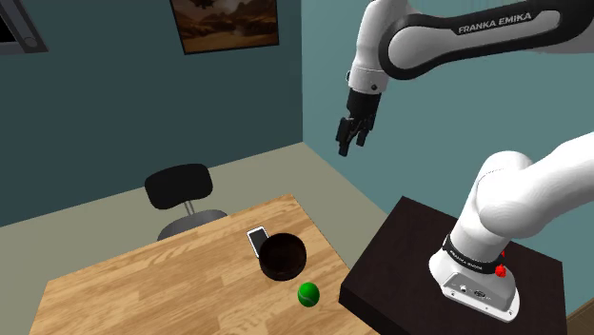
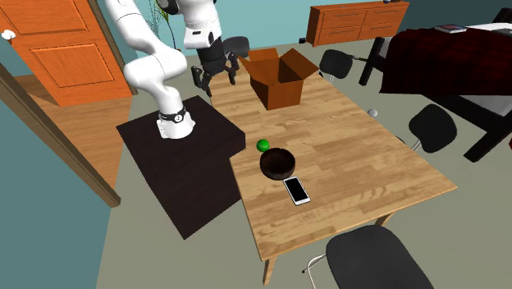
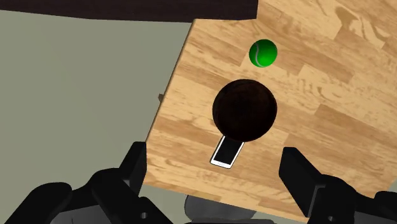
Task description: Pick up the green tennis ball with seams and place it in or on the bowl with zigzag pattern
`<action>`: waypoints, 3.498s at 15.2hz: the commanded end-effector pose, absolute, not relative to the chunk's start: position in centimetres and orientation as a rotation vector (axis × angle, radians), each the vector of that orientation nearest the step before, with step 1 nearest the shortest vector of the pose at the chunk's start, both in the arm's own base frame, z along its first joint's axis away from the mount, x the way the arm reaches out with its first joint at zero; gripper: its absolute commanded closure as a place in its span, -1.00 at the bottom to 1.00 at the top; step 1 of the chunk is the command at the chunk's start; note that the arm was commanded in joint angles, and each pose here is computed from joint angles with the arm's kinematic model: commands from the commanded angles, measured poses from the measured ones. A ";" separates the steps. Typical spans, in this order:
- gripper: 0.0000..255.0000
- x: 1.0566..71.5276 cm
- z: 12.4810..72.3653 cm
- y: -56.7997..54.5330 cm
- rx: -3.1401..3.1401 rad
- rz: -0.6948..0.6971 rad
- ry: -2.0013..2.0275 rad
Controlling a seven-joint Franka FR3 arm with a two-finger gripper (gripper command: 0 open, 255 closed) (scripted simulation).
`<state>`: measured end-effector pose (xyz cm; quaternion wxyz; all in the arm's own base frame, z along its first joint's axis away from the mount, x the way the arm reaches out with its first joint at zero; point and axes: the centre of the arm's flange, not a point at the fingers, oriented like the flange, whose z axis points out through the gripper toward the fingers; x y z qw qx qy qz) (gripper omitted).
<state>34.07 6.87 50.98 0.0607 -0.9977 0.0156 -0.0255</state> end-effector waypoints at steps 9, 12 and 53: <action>-1.00 35.9 40.0 14.7 -3.050 -0.030 -0.149; -1.00 36.1 36.6 16.9 -3.056 -0.015 -0.209; 1.00 34.7 9.9 31.1 -3.070 0.086 -0.610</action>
